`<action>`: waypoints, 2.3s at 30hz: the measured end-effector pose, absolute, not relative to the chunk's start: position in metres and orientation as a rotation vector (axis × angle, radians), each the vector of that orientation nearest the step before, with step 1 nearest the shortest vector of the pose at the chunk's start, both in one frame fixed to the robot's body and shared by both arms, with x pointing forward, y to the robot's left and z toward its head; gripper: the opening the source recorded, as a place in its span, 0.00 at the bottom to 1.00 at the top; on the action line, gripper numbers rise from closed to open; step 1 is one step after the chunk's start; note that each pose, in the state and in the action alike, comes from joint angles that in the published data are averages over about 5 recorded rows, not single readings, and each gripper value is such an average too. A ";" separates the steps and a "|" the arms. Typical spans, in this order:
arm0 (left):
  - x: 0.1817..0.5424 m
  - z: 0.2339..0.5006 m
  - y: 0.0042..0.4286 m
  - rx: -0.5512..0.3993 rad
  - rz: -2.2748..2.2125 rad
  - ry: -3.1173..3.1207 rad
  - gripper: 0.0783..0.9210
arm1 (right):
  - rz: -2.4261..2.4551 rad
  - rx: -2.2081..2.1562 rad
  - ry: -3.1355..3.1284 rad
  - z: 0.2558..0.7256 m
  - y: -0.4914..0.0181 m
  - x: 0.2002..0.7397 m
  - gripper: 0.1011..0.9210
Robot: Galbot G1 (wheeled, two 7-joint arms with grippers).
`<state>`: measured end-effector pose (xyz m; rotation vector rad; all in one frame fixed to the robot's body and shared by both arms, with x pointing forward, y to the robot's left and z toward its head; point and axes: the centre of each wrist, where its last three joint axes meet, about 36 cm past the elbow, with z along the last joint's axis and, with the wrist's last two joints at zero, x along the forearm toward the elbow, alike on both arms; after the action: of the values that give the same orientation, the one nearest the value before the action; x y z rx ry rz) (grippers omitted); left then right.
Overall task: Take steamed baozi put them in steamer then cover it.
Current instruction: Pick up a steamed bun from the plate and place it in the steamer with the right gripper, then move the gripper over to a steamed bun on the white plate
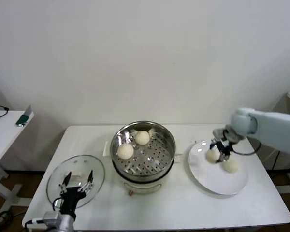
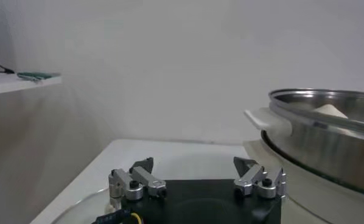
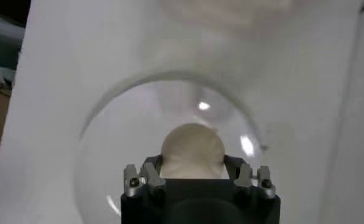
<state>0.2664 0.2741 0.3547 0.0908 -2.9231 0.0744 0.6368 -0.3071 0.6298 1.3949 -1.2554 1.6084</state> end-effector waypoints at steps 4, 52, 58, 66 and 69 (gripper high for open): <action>0.265 0.356 0.273 0.089 0.073 -2.925 0.88 | 1.809 1.517 -1.200 0.699 -0.251 0.639 0.71; 0.252 0.359 0.277 0.155 0.072 -2.933 0.88 | 2.297 2.070 -0.427 0.619 -0.024 0.587 0.88; 0.253 0.358 0.277 0.147 0.067 -2.933 0.88 | 2.134 1.933 -0.607 0.666 -0.088 0.621 0.88; 0.256 0.358 0.276 0.132 0.074 -2.938 0.88 | 1.841 1.648 -0.951 0.698 -0.237 0.650 0.88; 0.257 0.357 0.275 0.128 0.076 -2.937 0.88 | 1.728 1.550 -1.062 0.688 -0.293 0.647 0.88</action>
<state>0.2568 0.2754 0.3574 0.1281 -2.9367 0.0758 0.6475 -0.2928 0.6879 1.5502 -1.0620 1.7281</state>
